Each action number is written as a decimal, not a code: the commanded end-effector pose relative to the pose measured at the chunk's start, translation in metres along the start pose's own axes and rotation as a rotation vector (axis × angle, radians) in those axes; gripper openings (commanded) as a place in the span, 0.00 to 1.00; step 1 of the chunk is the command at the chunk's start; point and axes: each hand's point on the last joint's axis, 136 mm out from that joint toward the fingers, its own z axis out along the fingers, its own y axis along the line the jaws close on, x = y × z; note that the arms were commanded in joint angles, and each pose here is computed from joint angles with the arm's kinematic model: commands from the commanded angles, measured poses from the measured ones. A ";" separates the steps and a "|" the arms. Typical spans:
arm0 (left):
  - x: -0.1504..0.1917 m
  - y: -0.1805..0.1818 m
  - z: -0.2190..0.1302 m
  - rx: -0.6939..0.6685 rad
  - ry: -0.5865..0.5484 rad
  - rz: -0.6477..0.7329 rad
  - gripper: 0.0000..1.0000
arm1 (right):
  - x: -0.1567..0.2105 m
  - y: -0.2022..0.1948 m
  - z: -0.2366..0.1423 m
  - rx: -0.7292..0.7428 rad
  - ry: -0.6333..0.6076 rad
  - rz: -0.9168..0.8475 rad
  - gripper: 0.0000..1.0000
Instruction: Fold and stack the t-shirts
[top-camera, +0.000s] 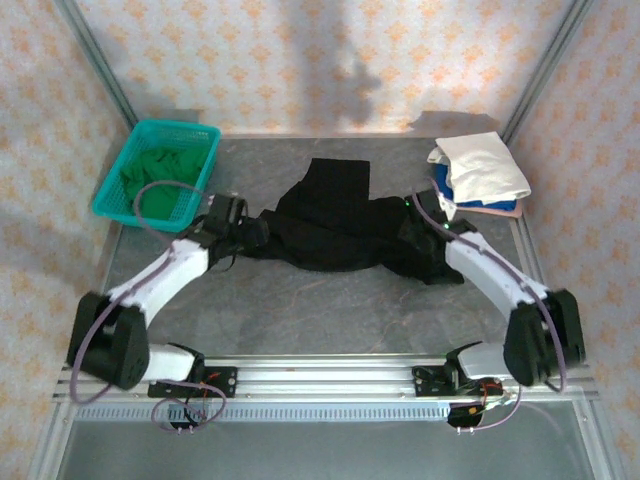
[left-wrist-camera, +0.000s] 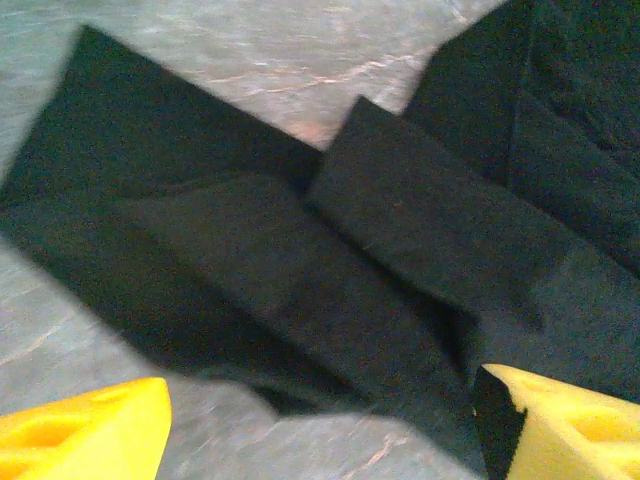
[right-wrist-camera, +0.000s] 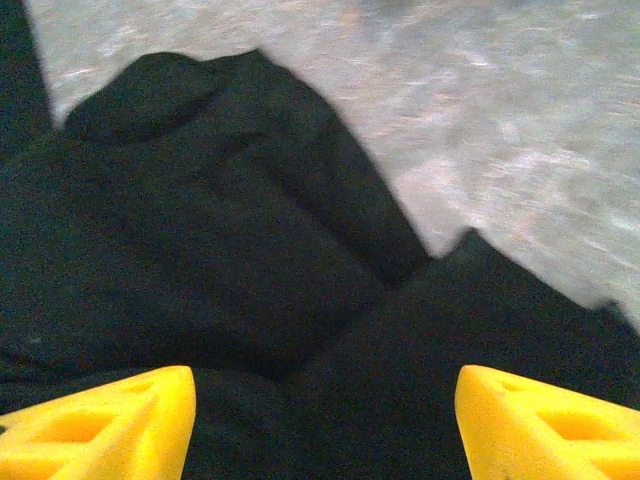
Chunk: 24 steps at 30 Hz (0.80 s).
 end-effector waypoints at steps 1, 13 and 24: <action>-0.006 -0.031 0.026 0.056 0.052 0.084 0.80 | 0.016 0.037 0.015 -0.131 0.115 -0.085 0.68; 0.001 -0.013 0.055 0.015 0.146 0.061 0.04 | 0.135 0.069 0.010 -0.140 0.326 -0.331 0.24; -0.016 0.038 -0.012 -0.127 0.021 -0.009 0.59 | 0.227 0.158 -0.052 -0.368 0.407 -0.721 0.27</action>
